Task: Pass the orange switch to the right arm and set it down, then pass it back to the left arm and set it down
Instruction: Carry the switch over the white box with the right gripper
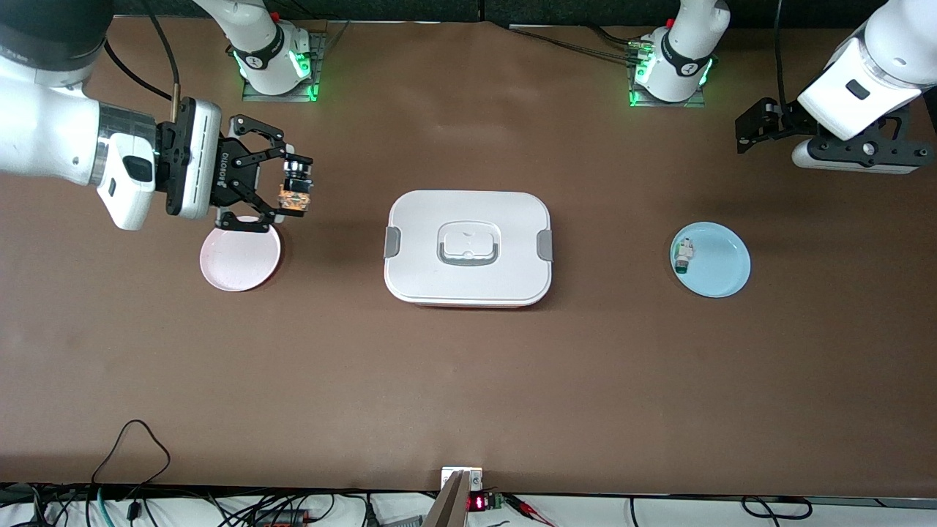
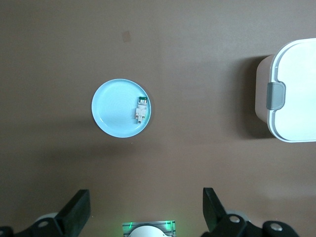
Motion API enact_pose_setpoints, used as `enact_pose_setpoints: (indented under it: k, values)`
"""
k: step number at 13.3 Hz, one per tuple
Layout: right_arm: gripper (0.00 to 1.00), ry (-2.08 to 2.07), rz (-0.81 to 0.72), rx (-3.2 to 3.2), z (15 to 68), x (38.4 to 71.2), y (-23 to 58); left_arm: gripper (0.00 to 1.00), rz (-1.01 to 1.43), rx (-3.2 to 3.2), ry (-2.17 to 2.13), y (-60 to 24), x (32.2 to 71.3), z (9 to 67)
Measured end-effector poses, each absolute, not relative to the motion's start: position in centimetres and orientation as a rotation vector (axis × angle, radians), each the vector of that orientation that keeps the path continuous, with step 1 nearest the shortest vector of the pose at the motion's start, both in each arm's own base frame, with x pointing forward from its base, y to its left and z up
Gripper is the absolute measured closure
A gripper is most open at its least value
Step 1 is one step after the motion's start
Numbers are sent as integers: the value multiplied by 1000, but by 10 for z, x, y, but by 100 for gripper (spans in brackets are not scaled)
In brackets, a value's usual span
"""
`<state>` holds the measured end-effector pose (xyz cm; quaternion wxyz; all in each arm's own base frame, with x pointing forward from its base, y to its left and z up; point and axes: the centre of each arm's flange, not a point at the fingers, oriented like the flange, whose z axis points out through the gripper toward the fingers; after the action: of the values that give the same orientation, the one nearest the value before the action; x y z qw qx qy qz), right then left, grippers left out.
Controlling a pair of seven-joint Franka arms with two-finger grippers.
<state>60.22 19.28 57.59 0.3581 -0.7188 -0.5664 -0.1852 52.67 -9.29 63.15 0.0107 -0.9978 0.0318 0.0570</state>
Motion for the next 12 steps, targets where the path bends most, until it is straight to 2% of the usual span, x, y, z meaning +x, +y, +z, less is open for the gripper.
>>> enact_pose_setpoints:
  k: [6,12]
  values:
    - [27,-1496,-749,-1520,527,625,227,0,179,-3113,99,-93,527,631]
    - [27,-1398,-764,-1416,486,627,259,0,184,-3113,99,-93,526,631]
